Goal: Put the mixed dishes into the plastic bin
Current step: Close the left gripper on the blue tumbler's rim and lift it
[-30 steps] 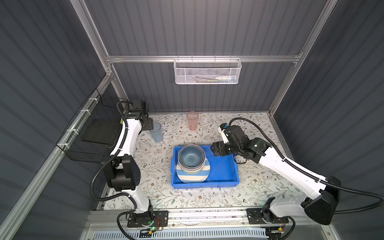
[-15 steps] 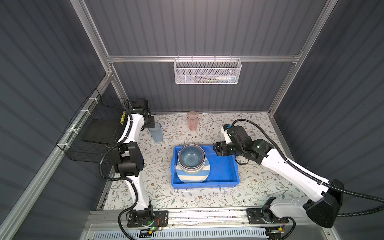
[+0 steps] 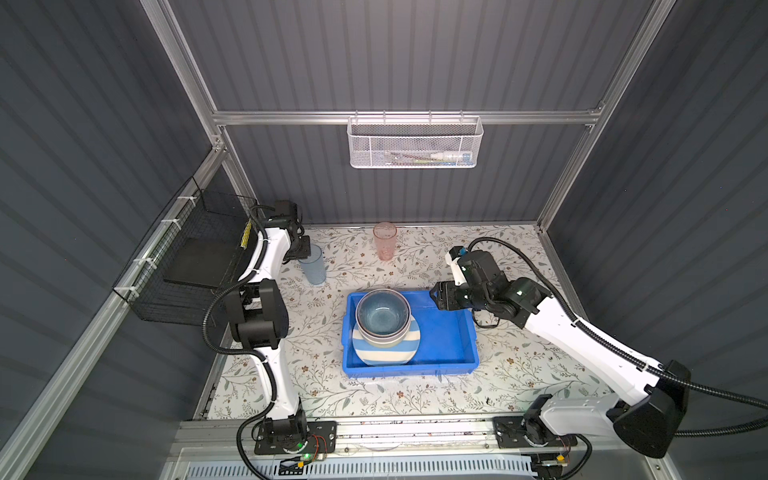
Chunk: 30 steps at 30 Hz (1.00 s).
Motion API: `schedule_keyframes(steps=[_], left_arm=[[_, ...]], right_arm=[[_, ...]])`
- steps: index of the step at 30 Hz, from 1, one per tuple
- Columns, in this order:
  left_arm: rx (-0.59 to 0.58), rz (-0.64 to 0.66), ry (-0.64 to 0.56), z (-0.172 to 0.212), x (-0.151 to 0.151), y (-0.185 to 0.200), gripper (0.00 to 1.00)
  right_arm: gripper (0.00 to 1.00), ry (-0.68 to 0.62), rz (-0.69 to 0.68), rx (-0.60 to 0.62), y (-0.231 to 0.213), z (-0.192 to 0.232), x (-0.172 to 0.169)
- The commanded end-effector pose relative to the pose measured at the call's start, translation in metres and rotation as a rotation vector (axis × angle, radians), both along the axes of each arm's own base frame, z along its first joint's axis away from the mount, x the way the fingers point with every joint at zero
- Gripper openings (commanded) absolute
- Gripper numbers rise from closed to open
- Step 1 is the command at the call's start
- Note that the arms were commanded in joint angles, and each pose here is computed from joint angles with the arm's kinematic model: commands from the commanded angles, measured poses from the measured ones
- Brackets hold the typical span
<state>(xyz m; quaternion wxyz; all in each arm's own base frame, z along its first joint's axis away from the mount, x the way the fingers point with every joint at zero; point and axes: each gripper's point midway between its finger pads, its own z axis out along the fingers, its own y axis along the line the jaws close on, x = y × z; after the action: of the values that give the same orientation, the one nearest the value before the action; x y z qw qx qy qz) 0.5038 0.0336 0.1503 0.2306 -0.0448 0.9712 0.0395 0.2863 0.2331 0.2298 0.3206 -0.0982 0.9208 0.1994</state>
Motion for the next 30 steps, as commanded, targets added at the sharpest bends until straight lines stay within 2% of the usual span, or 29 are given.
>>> schedule_keyframes(steps=[1, 16, 21, 30], left_arm=[[-0.026, -0.016, 0.028, -0.006, -0.002, -0.003, 0.29], [-0.084, -0.027, 0.041, -0.001, -0.011, -0.013, 0.04], [-0.115, -0.037, 0.026, 0.009, -0.018, -0.019, 0.00], [-0.160, -0.042, -0.015, 0.042, -0.035, -0.028, 0.00]], right_arm=[[0.68, -0.003, -0.004, 0.024, -0.001, 0.007, -0.002], [0.70, -0.006, -0.017, 0.021, -0.007, 0.007, -0.006], [0.69, -0.012, -0.014, 0.026, -0.006, 0.010, -0.005], [0.68, -0.020, -0.008, 0.043, -0.003, 0.016, -0.004]])
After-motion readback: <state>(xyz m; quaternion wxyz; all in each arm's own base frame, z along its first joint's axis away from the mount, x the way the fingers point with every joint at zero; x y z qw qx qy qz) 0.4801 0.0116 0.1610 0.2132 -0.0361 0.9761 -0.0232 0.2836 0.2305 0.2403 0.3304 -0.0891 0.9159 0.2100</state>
